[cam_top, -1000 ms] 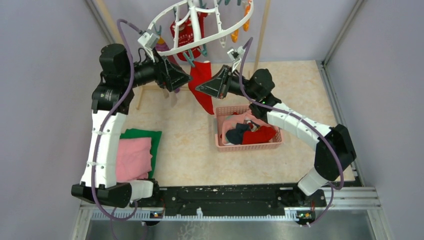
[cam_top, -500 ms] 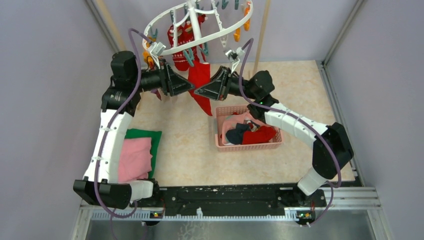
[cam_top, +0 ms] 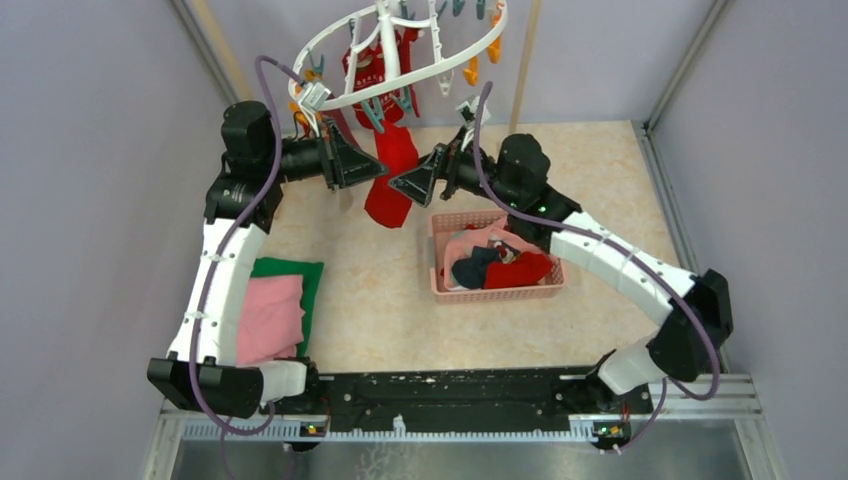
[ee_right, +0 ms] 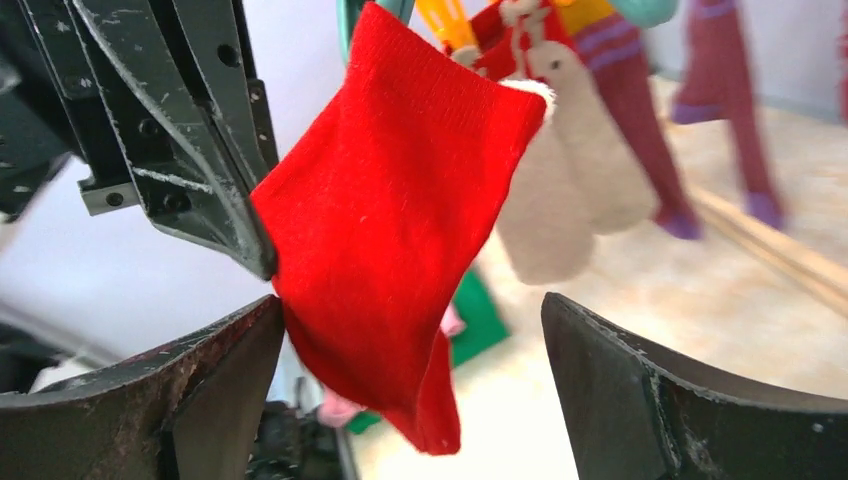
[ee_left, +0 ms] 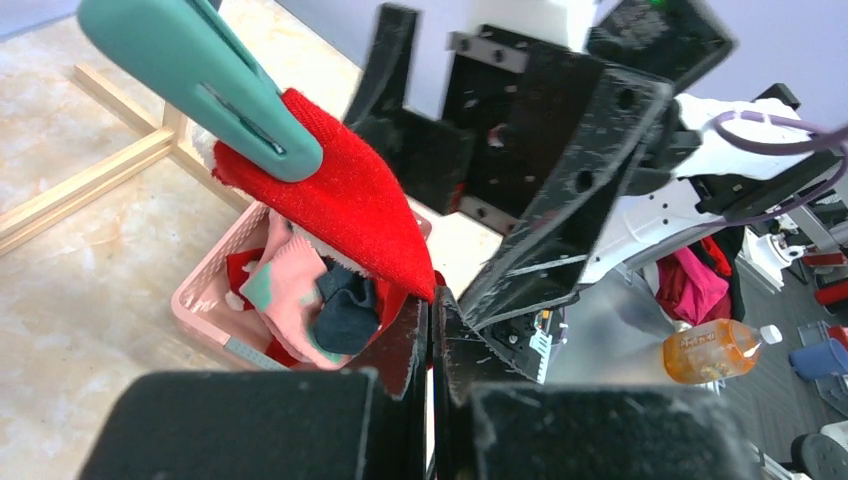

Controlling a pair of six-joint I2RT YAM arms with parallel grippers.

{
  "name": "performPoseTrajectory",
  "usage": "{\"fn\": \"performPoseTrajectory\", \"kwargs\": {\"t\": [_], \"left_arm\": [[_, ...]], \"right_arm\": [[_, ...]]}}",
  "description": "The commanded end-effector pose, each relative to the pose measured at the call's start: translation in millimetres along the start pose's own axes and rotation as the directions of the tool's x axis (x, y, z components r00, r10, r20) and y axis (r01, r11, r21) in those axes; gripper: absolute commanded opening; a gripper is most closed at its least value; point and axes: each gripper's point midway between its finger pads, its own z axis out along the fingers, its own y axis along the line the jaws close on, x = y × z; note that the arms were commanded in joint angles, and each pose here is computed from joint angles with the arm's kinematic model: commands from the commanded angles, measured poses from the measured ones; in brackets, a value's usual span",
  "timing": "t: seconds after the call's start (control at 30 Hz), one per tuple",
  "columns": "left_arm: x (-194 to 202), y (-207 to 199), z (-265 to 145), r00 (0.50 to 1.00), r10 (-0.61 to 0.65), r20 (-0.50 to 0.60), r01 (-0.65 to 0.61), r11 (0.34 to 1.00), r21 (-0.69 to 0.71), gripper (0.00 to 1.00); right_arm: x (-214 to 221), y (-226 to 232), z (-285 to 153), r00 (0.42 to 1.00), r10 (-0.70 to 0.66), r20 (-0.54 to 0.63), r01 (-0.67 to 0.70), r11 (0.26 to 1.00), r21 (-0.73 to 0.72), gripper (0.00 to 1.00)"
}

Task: Remove the socks clipped to the hanger
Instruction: Remove the sock from the hanger.

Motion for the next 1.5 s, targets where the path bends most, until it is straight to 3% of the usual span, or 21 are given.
{"fn": "performPoseTrajectory", "kwargs": {"t": [0.0,0.07,0.1,0.17,0.3,0.53,0.93,1.3,1.47], "left_arm": [[-11,-7,-4,0.997,0.076,0.023,-0.076,0.997,-0.013,0.0],[-9,-3,-4,0.997,0.077,0.021,-0.077,0.997,-0.027,0.0],[-8,-1,-3,0.997,0.076,0.023,-0.075,0.997,-0.036,0.0],[-7,3,-3,0.997,0.076,0.028,-0.075,0.996,-0.051,0.0],[-5,7,-1,0.998,0.061,0.034,-0.059,0.997,-0.053,0.0],[-6,9,0,0.997,0.056,0.045,-0.053,0.996,-0.067,0.0],[-3,4,-2,0.997,0.062,0.045,-0.059,0.996,-0.066,0.0],[-9,-5,-5,0.994,0.094,0.058,-0.09,0.994,-0.065,0.0],[-10,-8,-5,0.994,0.096,0.06,-0.092,0.994,-0.06,0.0]], "right_arm": [[-51,1,-50,0.959,-0.254,0.123,0.213,0.938,0.275,0.99],[-63,2,-77,0.941,-0.205,0.268,0.118,0.944,0.308,0.99],[-67,13,-85,0.92,-0.213,0.329,0.131,0.958,0.254,0.99],[-81,24,-87,0.909,-0.186,0.373,0.114,0.972,0.208,0.99],[-100,34,-55,0.932,-0.254,0.259,0.186,0.947,0.26,0.99],[-120,39,4,0.958,-0.209,0.197,0.166,0.963,0.212,0.72],[-108,46,50,0.975,-0.152,0.165,0.132,0.983,0.125,0.72],[-106,24,71,0.971,-0.217,0.101,0.196,0.962,0.188,0.73],[-108,20,70,0.963,-0.254,0.091,0.23,0.95,0.211,0.66]]}}
